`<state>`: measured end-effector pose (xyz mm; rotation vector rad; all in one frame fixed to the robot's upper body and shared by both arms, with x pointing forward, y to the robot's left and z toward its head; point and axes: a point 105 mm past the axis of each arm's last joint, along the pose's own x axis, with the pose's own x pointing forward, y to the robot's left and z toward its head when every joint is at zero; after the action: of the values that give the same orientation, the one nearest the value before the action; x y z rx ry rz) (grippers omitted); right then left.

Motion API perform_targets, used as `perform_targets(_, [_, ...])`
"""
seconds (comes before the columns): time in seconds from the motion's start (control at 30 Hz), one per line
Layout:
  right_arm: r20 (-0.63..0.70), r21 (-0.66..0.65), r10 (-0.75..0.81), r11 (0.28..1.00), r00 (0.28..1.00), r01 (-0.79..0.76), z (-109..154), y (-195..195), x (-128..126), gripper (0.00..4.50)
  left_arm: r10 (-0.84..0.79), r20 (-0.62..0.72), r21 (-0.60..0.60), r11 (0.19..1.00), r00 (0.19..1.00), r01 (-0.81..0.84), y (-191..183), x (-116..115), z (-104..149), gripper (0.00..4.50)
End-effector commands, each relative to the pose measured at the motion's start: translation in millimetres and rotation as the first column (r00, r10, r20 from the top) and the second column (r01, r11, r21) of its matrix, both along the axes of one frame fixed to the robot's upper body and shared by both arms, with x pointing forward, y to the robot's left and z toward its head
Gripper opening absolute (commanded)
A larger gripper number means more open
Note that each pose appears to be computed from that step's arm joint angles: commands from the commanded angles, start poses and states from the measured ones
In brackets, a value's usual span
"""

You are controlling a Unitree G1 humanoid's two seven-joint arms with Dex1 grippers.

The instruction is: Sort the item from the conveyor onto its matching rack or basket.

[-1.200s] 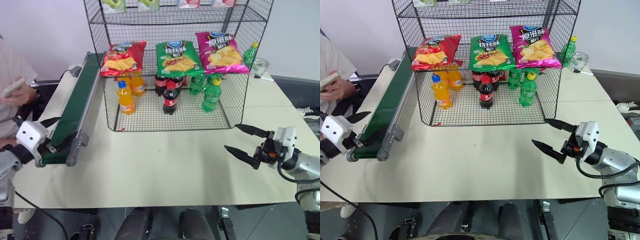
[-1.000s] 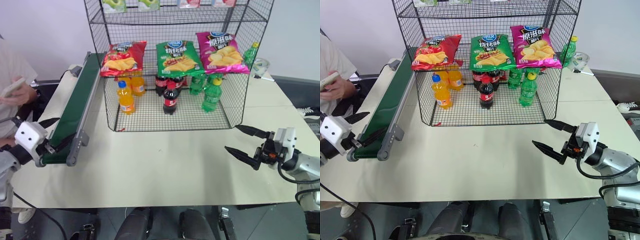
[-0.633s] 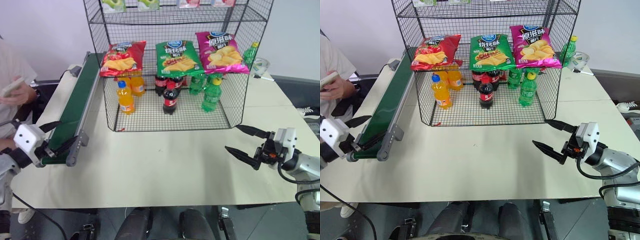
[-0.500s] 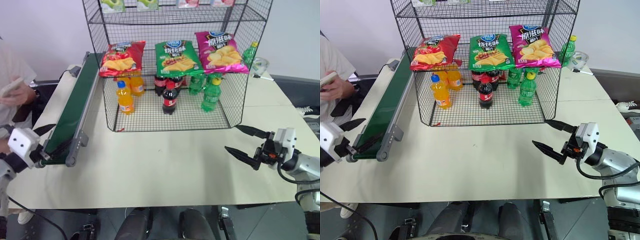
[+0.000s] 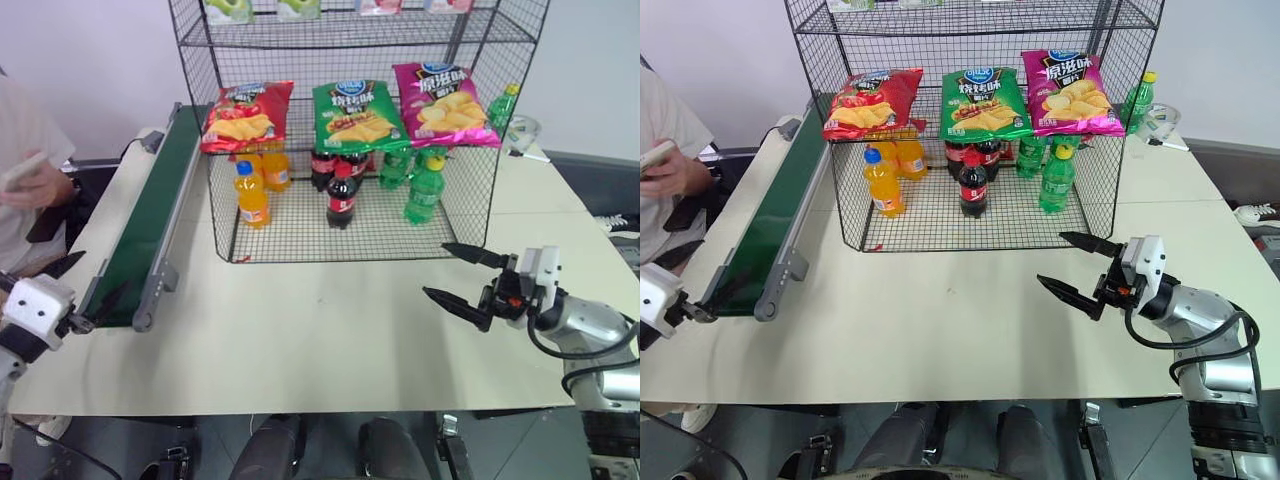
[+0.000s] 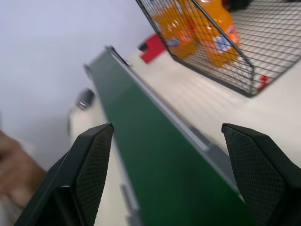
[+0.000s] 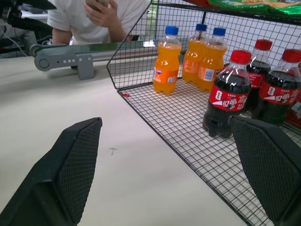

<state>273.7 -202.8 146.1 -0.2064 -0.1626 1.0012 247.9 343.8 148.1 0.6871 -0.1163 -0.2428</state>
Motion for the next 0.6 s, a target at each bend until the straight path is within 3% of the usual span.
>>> perform_targets(0.03, [0.038, 0.002, 0.02, 1.0, 0.999, -0.02, 6.0, 6.5, 0.2, 4.5, 0.008, 0.066, 0.049, 0.999, 0.998, -0.011, 0.8, -5.5, 9.8, 3.85])
perform_targets(0.6, [0.04, -0.013, 0.024, 1.0, 0.999, -0.024, 2.6, 8.7, -0.7, 4.5, 0.024, 0.09, 0.116, 0.993, 0.996, -0.034, -0.7, -8.3, -2.1, 3.85])
